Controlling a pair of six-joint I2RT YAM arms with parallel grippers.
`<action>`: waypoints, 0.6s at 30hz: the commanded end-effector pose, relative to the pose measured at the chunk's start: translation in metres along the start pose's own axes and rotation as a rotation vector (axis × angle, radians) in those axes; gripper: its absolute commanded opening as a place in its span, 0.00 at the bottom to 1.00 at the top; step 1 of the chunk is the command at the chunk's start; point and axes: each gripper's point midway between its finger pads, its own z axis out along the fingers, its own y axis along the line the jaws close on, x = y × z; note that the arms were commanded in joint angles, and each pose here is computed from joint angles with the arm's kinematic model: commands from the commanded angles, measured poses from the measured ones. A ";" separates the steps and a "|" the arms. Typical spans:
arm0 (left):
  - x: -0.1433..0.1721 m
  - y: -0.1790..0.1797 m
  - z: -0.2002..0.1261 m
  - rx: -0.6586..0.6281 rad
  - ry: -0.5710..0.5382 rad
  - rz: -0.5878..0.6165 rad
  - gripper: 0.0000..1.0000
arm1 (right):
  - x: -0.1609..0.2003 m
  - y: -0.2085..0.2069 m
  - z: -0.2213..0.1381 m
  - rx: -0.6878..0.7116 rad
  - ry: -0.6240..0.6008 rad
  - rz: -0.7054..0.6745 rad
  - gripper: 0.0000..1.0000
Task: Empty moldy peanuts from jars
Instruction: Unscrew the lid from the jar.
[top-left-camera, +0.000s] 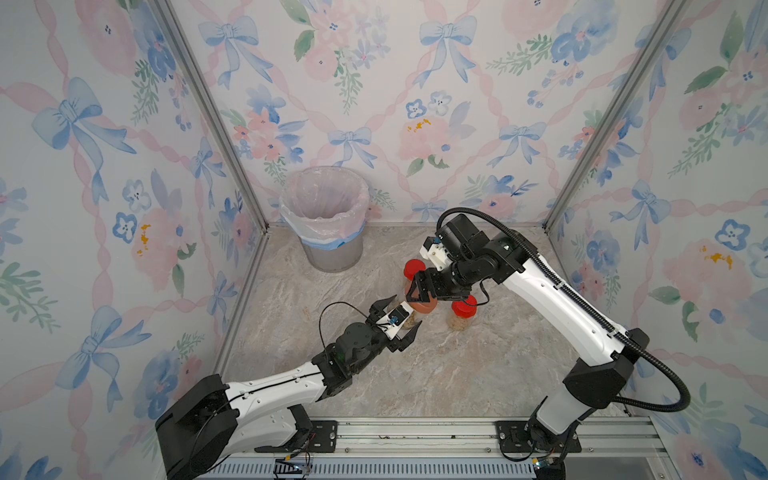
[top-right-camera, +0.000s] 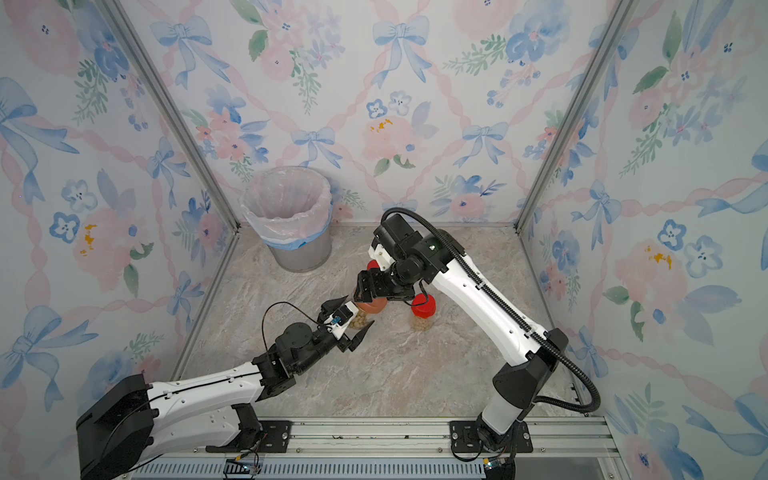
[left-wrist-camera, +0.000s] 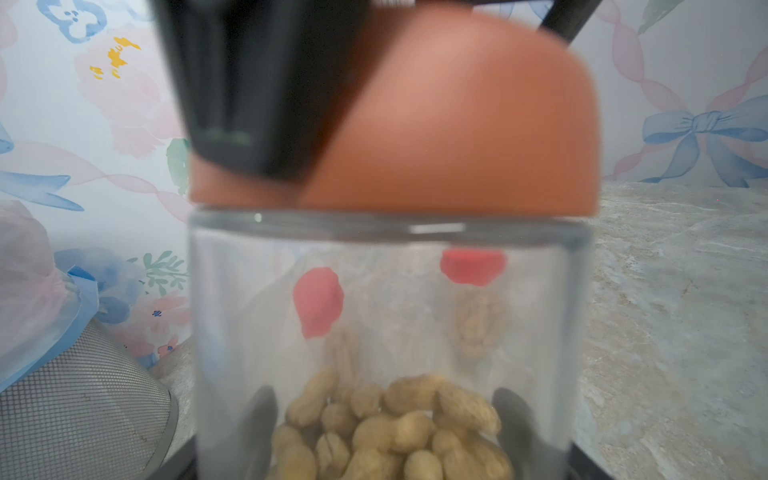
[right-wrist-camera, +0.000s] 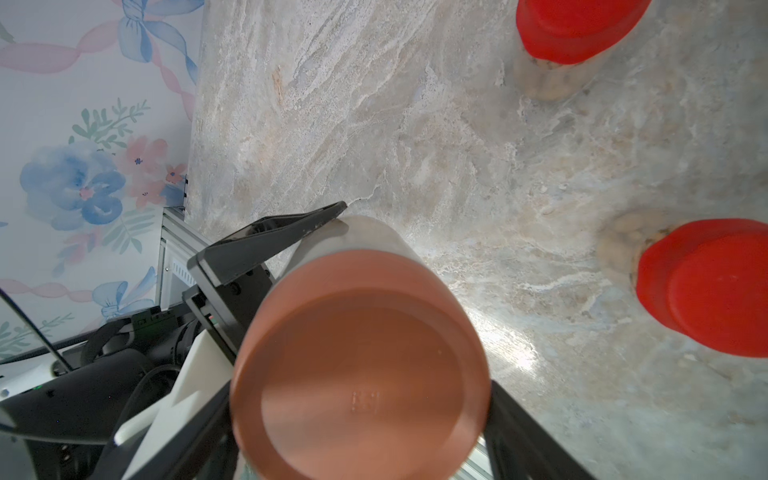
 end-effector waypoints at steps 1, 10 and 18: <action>-0.058 0.005 -0.011 0.021 -0.202 -0.056 0.28 | 0.008 0.005 0.004 -0.008 0.032 -0.153 0.74; -0.072 -0.003 -0.016 0.082 -0.248 -0.074 0.27 | 0.027 0.011 0.016 -0.126 0.099 -0.505 0.73; -0.076 -0.003 -0.017 0.092 -0.253 -0.069 0.26 | 0.026 0.010 0.001 -0.111 0.132 -0.688 0.78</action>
